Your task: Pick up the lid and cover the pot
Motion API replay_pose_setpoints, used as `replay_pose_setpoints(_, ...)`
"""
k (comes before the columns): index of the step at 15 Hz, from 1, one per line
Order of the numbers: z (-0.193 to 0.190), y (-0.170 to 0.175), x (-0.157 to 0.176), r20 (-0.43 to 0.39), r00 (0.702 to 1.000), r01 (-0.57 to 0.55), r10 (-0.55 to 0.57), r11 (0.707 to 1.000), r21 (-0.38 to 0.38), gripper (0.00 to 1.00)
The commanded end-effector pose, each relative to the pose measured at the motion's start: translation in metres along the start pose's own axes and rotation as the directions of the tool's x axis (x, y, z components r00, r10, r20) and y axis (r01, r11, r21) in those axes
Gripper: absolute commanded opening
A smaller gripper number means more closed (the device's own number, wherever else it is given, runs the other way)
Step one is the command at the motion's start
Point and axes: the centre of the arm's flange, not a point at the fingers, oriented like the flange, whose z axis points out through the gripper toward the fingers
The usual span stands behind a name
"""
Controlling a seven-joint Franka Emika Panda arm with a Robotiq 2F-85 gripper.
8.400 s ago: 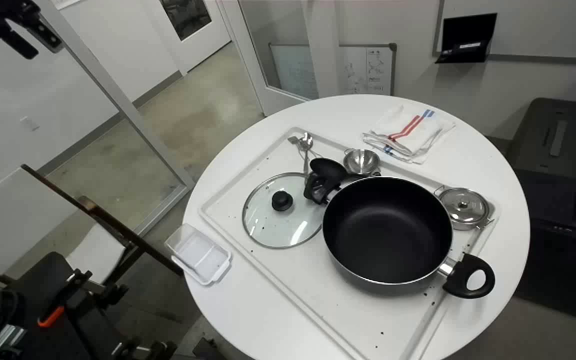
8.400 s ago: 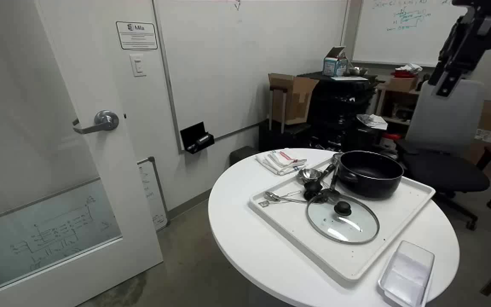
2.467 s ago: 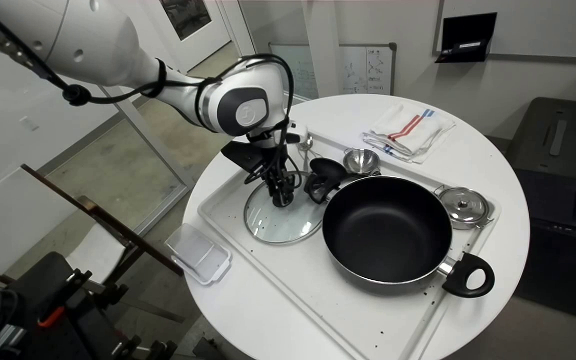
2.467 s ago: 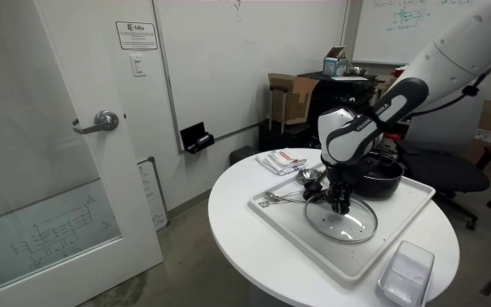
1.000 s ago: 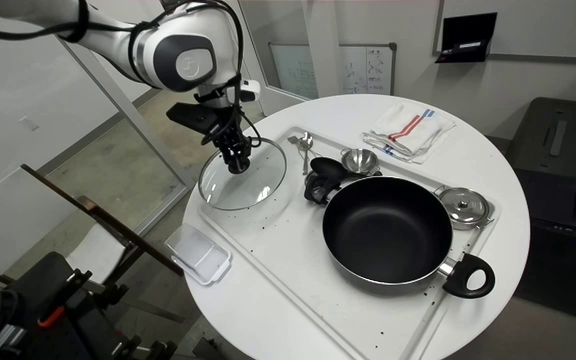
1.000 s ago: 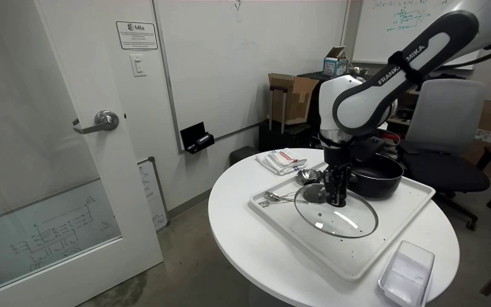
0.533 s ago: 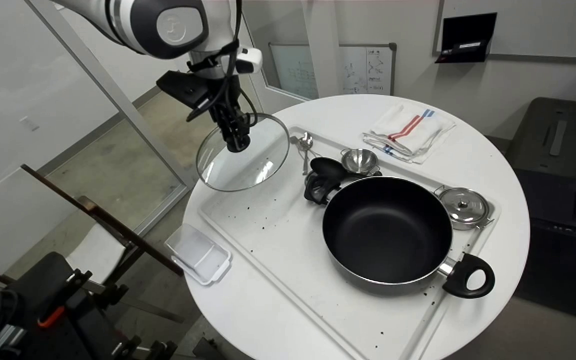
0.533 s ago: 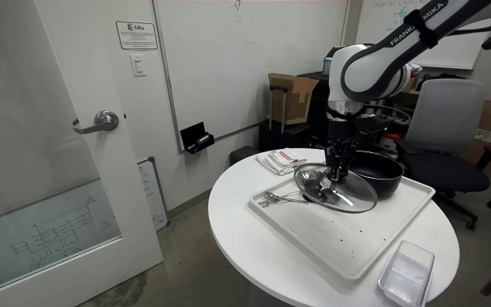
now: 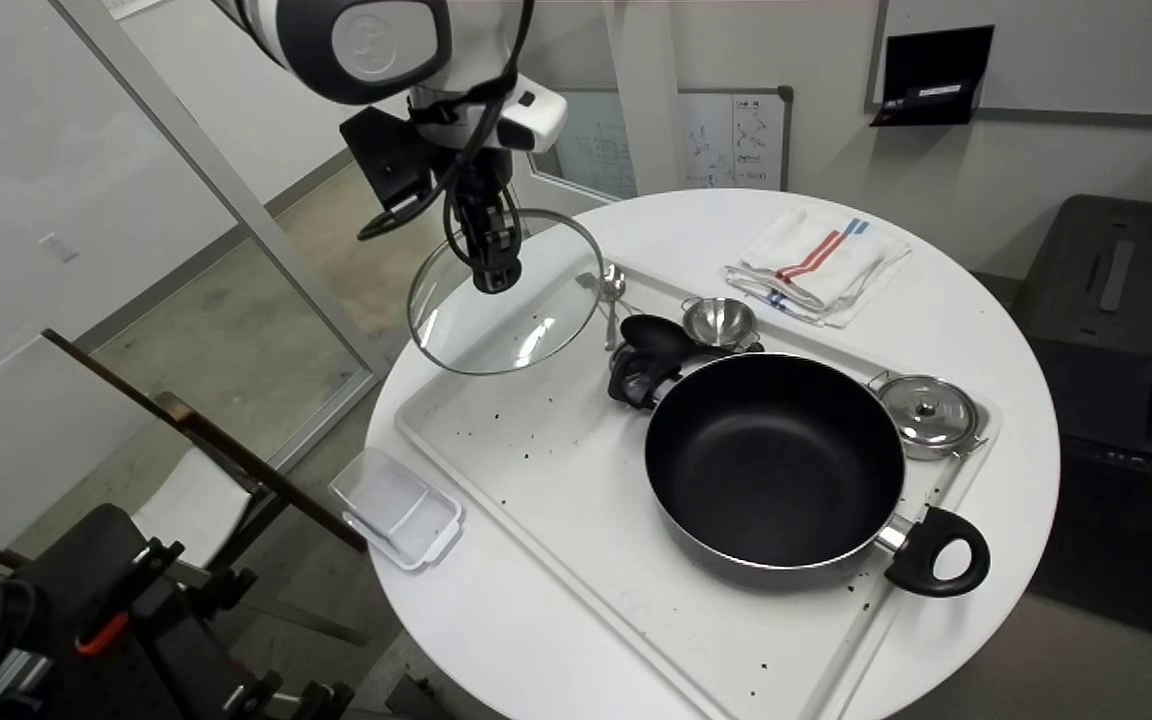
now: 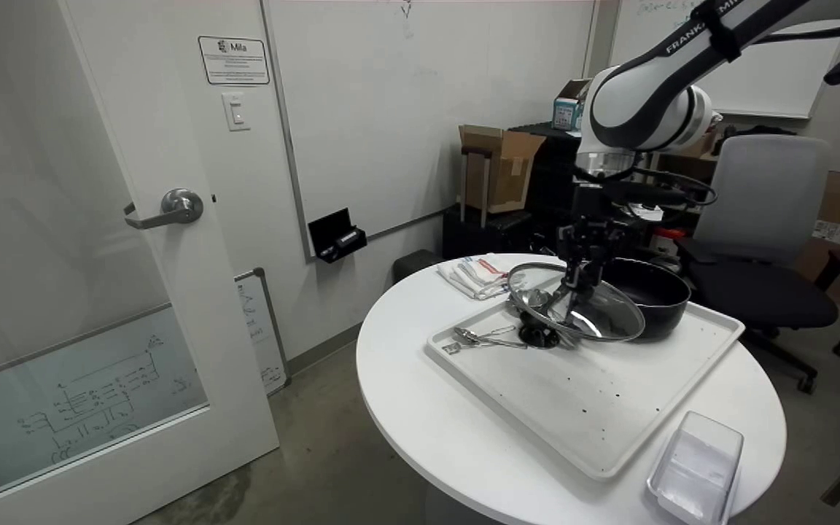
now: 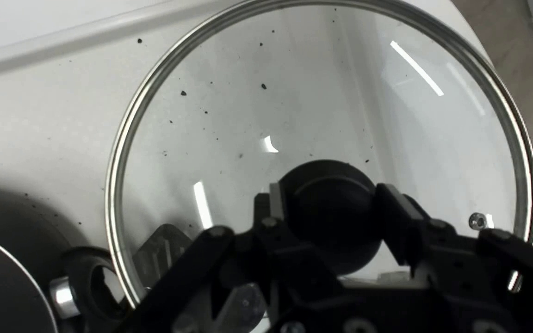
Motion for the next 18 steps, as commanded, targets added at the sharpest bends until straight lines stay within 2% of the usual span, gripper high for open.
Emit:
replay_pose_setpoints(1,-0.022,0.018,0.018,-0.008,0.986,-0.164,0.165,0.984,0.068,0.26)
replay_pose_setpoints(4,-0.030,0.042,0.029,-0.013,0.959,-0.281,0.283,0.956,0.084,0.26)
replay_pose_setpoints(9,-0.036,0.082,0.045,-0.005,0.895,-0.443,0.446,0.891,0.095,0.26)
replay_pose_setpoints(18,-0.037,0.153,0.070,0.021,0.752,-0.656,0.658,0.747,0.108,0.26)
